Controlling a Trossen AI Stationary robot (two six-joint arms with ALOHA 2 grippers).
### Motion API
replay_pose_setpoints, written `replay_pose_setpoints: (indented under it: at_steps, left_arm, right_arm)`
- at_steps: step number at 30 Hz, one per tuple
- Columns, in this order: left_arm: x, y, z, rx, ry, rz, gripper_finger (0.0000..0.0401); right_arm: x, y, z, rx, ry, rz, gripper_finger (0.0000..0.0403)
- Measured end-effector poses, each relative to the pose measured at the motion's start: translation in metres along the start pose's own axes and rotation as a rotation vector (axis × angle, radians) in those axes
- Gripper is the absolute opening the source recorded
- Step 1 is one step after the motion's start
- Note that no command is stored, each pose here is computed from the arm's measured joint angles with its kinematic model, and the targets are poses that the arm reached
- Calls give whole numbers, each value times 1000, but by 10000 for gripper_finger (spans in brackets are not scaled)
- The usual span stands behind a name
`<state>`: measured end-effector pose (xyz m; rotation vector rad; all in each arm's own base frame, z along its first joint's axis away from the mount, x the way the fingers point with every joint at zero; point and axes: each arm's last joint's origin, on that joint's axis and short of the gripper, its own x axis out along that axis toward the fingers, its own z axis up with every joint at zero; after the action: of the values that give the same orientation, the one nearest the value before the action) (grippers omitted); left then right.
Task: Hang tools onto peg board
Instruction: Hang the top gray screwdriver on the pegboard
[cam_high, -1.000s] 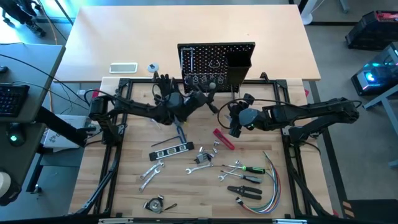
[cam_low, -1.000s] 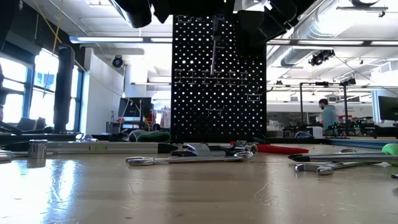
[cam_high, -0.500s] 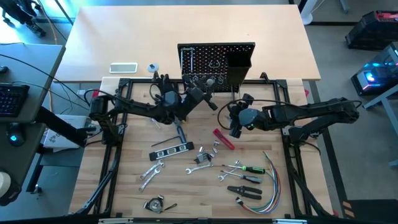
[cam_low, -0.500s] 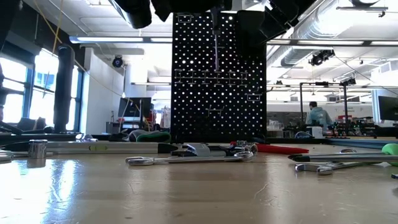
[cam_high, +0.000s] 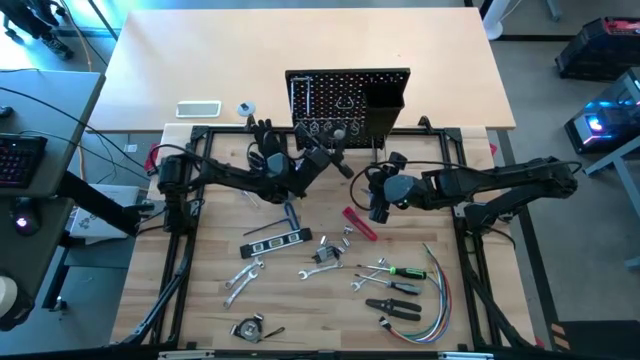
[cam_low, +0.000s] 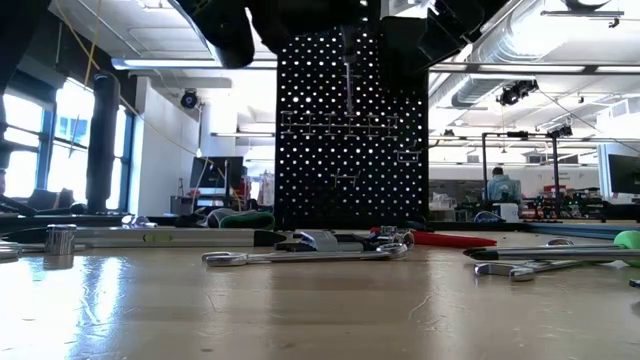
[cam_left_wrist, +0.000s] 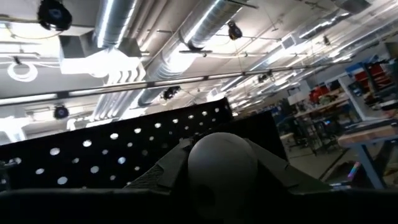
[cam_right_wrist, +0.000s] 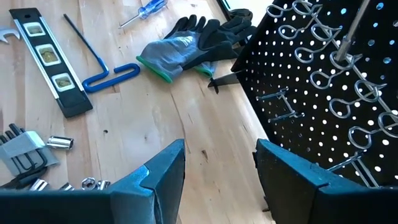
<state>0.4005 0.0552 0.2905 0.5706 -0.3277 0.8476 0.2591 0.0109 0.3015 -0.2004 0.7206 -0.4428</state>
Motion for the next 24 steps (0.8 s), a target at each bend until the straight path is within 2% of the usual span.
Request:
replay_pose_setpoints:
  at_steps: [13,24]
  left_arm:
    - [1,1,-2,14,12,10,108]
    - [7,6,-11,-38,48,21,108]
  right_arm:
    - [1,-1,0,-1,0,-3,188]
    - [1,-1,0,2,0,-3,188]
